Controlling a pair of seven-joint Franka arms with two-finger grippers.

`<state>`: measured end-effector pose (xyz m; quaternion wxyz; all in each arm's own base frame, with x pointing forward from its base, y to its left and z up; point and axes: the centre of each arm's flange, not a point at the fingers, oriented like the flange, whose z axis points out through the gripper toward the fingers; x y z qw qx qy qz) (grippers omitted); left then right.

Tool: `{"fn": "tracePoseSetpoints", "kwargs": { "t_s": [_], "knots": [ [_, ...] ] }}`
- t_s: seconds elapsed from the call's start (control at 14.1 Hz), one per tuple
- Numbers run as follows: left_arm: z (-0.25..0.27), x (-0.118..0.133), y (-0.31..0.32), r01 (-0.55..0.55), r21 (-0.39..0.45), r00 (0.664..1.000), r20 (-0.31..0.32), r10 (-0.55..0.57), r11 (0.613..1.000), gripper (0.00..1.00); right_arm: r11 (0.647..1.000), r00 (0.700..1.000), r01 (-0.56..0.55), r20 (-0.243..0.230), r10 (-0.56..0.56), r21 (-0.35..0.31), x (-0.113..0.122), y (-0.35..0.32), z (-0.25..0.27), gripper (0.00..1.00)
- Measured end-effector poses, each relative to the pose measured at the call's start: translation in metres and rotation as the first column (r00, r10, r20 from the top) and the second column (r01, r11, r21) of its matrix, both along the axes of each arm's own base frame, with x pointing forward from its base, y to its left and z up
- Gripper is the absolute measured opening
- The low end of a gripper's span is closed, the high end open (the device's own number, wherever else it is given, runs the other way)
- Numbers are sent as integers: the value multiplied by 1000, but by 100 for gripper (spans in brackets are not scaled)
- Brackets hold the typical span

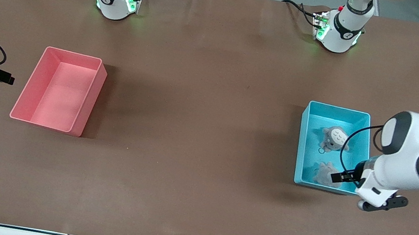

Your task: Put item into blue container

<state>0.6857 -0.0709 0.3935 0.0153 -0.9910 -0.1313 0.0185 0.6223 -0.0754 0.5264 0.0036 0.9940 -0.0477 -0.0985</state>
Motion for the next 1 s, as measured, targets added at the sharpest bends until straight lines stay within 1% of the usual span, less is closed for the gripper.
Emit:
{"fn": "tracePoseSetpoints", "kwargs": {
  "t_s": [0.14, 0.28, 0.5, 0.64, 0.78, 0.85, 1.0],
  "knots": [
    [53, -10, 2, 14, 15, 999, 30, -14, 1000, 100, 1000, 1000, -1, -5, 1, 6, -2, 1, 4, 100],
    [98, -22, 3, 49, 28, 998, 44, -51, 998, 100, 1000, 1000, 0, -16, 0, 10, -11, 2, 19, 100],
    [142, -39, 8, 148, 41, 989, 12, -148, 988, 100, 1000, 1000, 1, 2, -1, 15, -32, 3, 54, 100],
    [171, -51, 10, 178, 50, 984, 15, -179, 983, 100, 1000, 1000, 3, 27, -4, 19, -52, 2, 77, 100],
    [201, -73, 11, 198, 60, 980, -12, -197, 978, 100, 1000, 999, 4, 45, -5, 24, -74, 2, 93, 100],
    [213, -85, 10, 229, 63, 973, -30, -227, 971, 100, 1000, 999, 3, 51, -5, 27, -83, 2, 98, 100],
    [233, -103, 12, 273, 46, 962, -47, -271, 961, 100, 1000, 998, -2, 61, 0, 31, -96, 3, 106, 100]
  ]
}}
